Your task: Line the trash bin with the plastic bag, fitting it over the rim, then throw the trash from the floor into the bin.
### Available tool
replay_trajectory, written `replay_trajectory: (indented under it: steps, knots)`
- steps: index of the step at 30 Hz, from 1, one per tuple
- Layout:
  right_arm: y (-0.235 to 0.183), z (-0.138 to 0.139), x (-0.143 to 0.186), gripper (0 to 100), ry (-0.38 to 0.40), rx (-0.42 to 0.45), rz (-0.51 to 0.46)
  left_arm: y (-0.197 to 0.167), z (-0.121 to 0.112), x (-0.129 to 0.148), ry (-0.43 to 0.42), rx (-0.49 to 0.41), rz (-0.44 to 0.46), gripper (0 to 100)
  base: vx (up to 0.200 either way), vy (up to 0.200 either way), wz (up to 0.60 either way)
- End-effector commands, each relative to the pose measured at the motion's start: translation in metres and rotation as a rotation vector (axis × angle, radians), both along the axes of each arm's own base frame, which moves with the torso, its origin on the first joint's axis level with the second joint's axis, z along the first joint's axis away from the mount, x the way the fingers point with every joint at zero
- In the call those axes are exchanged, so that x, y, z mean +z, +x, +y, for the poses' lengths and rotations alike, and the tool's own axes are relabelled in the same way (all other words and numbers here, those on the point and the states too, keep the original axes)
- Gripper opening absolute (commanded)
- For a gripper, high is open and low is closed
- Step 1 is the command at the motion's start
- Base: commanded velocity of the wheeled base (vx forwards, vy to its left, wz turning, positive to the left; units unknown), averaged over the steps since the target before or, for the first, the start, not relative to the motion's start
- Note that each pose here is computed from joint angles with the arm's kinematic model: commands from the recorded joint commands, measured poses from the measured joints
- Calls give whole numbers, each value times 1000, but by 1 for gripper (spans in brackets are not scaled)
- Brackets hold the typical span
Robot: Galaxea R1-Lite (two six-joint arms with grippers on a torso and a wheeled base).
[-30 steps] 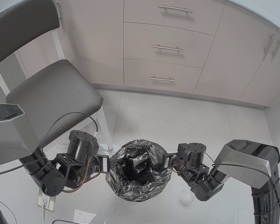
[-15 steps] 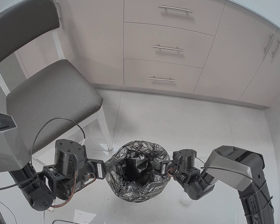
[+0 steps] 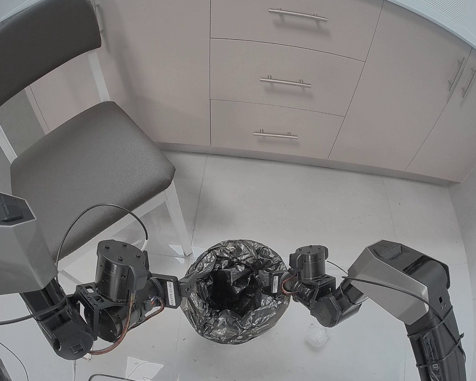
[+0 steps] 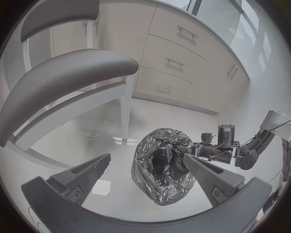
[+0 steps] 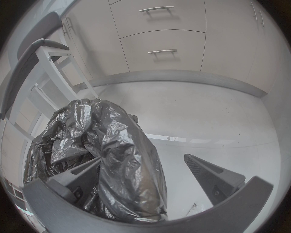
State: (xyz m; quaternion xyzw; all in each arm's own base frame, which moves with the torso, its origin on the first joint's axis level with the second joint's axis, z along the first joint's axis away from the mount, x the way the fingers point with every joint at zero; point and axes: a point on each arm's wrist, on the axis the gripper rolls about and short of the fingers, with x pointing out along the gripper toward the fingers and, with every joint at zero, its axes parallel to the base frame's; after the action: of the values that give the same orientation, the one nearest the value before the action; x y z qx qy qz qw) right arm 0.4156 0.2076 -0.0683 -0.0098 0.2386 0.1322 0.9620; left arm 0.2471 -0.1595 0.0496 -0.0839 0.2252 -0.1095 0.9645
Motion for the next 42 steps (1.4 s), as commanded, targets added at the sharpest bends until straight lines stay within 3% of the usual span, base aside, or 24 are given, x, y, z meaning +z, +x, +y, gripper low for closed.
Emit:
replay_trajectory:
  steps: [1, 6, 10, 14, 16, 18, 22, 25, 29, 31, 32, 37, 42]
  knots:
    - [-1, 5, 2, 100, 6, 12, -15, 1, 0, -3, 4, 2, 7, 100, 0, 0, 0]
    - [-14, 0, 34, 100, 18, 13, -28, -4, 3, 15, -34, 5, -38, 100, 0, 0, 0]
    - [-36, -9, 63, 100, 26, 20, -35, -19, 10, 46, -90, -3, -119, 100, 0, 0, 0]
    - [-67, -28, 97, 100, 64, 39, -81, -57, 31, 95, -157, -22, -253, 100, 0, 0, 0]
    - [-73, -32, 103, 100, 71, 43, -88, -63, 36, 101, -150, -20, -271, 100, 0, 0, 0]
    - [-88, -51, 114, 100, 76, 36, -85, -84, 62, 126, -84, 57, -370, 100, 0, 0, 0]
    - [-69, -82, 124, 100, 86, -60, -126, -117, 99, 149, 10, 157, -479, 100, 0, 0, 0]
    - [-43, -107, 130, 100, 95, -131, -170, -146, 124, 152, 88, 220, -493, 100, 0, 0, 0]
    - [-14, -126, 132, 100, 89, -183, -188, -189, 147, 149, 108, 279, -482, 100, 0, 0, 0]
    - [-14, -126, 132, 100, 89, -183, -188, -189, 147, 149, 108, 279, -482, 100, 0, 0, 0]
    - [9, -135, 132, 100, 87, -213, -197, -226, 162, 139, 114, 312, -481, 100, 0, 0, 0]
    - [65, -159, 122, 100, 77, -282, -233, -260, 171, 106, 177, 385, -381, 100, 0, 0, 0]
    - [101, -173, 119, 100, 56, -322, -210, -264, 171, 98, 175, 453, -344, 100, 0, 0, 0]
